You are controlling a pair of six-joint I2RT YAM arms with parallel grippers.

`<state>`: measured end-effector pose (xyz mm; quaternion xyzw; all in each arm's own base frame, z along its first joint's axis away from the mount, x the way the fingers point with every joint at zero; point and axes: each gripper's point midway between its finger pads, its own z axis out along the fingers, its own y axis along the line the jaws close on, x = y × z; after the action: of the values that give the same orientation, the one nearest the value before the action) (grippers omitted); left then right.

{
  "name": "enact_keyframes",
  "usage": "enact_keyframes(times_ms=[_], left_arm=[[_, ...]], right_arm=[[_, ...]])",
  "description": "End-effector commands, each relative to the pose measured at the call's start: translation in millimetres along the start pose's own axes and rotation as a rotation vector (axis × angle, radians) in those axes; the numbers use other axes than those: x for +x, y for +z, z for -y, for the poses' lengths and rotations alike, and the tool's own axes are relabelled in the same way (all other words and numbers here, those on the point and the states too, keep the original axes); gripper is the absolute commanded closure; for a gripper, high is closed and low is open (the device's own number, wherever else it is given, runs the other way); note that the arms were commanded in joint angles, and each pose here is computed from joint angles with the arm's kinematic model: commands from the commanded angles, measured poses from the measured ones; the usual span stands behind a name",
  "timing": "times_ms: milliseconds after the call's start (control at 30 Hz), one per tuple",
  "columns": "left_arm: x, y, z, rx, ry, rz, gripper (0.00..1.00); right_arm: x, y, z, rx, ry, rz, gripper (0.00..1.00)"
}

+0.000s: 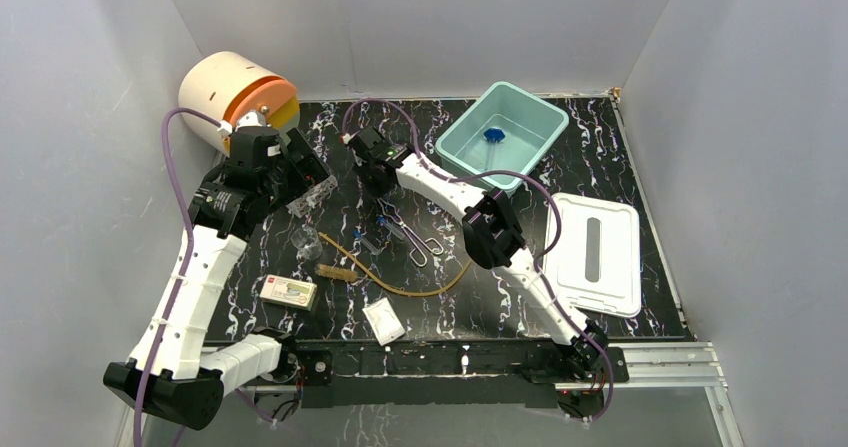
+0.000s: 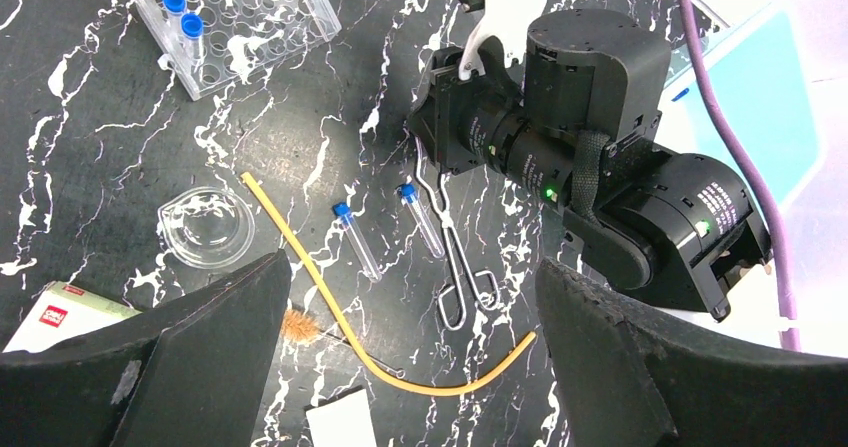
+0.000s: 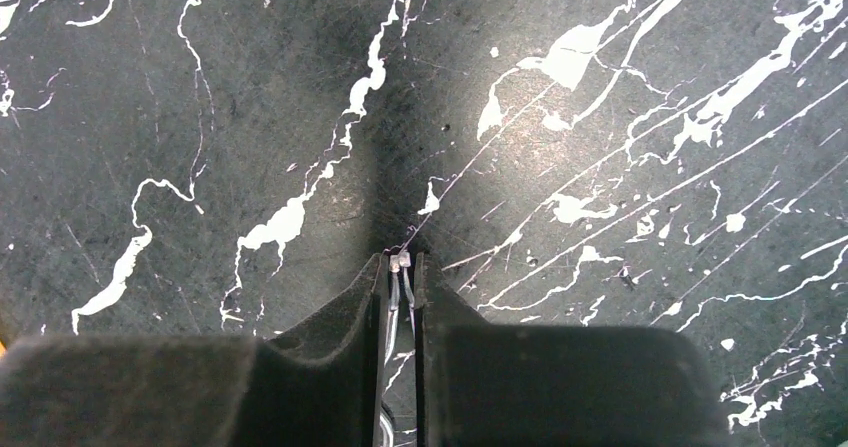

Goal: Organize the chemistry lab equipment

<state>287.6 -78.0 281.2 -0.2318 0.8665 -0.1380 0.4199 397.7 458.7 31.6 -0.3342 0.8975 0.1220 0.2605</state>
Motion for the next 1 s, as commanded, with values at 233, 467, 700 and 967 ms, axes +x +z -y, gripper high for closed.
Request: enact_keyframes(times_ms=[233,467,700,967], left_arm=[[9,1,5,0.055,-0.012,-0.022,0.08],[27,10,12,0.118,-0.015,-0.075,0.08],[62,29,47,0.36,0.006,-0.206,0.09],[108,58,74,0.564,0.0,-0.367,0.16]], right_arm=[[-41,-73,40,0.089,0.08,0.118,1.0],[-47,-112,49,0.046,0.163,0.159,1.0],[-46,-149,52,0.033,0.242,0.215,1.0],[-33,-183,59,0.014,0.336,0.26,1.0]])
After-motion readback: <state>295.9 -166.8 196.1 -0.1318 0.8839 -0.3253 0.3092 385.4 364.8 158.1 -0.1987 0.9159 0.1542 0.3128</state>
